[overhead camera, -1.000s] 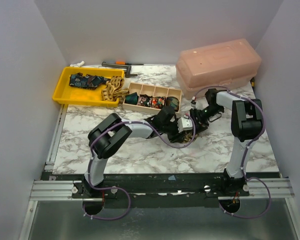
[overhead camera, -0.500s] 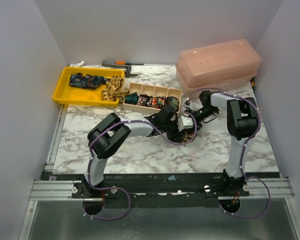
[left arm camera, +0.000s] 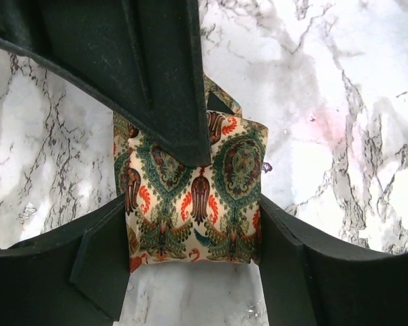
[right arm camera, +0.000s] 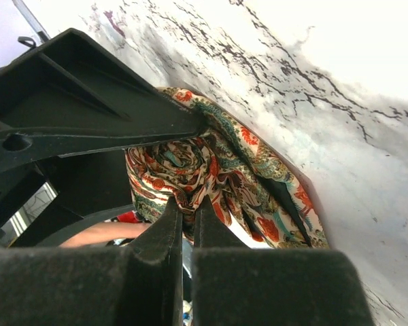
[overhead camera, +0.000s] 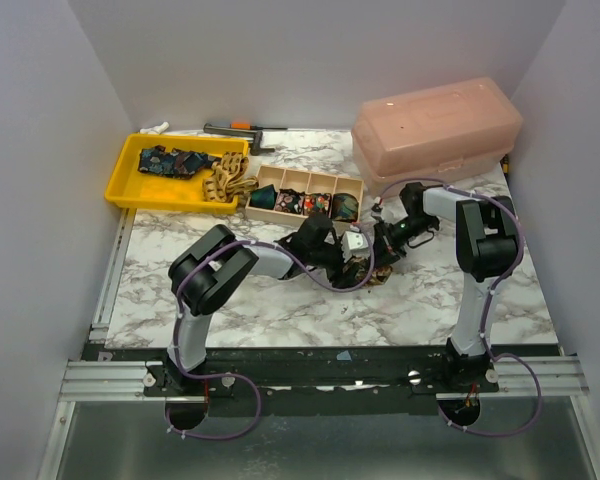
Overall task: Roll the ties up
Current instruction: Roll the tie at the center of the board.
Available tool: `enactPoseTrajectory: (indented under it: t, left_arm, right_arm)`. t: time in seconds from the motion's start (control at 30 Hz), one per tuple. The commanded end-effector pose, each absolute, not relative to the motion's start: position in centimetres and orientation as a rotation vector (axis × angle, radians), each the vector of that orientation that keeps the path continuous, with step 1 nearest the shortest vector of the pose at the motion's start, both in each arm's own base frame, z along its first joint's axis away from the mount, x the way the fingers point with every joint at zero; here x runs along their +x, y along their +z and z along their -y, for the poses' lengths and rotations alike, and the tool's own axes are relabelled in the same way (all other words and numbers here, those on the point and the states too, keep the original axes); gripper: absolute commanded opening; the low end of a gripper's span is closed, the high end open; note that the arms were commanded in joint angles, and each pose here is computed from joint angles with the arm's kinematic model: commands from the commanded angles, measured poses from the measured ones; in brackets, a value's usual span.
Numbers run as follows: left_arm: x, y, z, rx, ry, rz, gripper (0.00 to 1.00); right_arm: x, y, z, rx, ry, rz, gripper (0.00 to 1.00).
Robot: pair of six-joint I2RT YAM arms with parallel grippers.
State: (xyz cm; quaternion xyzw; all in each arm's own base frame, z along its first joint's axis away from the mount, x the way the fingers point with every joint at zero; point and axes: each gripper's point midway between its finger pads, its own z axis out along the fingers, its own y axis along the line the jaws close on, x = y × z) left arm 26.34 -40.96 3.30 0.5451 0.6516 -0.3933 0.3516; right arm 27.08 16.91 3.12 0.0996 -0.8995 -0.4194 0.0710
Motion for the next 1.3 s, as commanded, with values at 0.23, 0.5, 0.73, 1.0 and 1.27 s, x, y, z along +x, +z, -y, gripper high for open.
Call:
enactPoseTrajectory:
  t: [0.23,0.5,0.73,1.0,1.27]
  left_arm:
    - [25.8,4.9,43.4,1.399,-1.17,-1.416,0.66]
    - [26.1,1.3,43.5,1.422,-1.094,-1.53,0.51]
    - [25.6,-2.7,39.7,1.52,-0.895,-1.781,0.24]
    - [24.7,-4.1,38.0,1.573,-0.846,-1.866,0.3]
    - [24.7,-3.2,38.8,1.593,-0.878,-1.838,0.44]
  right_arm:
    - [28.1,-6.5,-9.0,0.495,-0.548,2.921,0.0]
    - [29.1,-6.1,-9.9,0.482,-0.627,2.928,0.0]
    - [29.6,1.1,-12.2,0.445,-0.874,2.92,0.42]
    - [27.1,6.0,-15.6,0.407,-1.193,2.807,0.6]
    - [27.6,1.1,-14.7,0.402,-1.014,2.821,0.45]
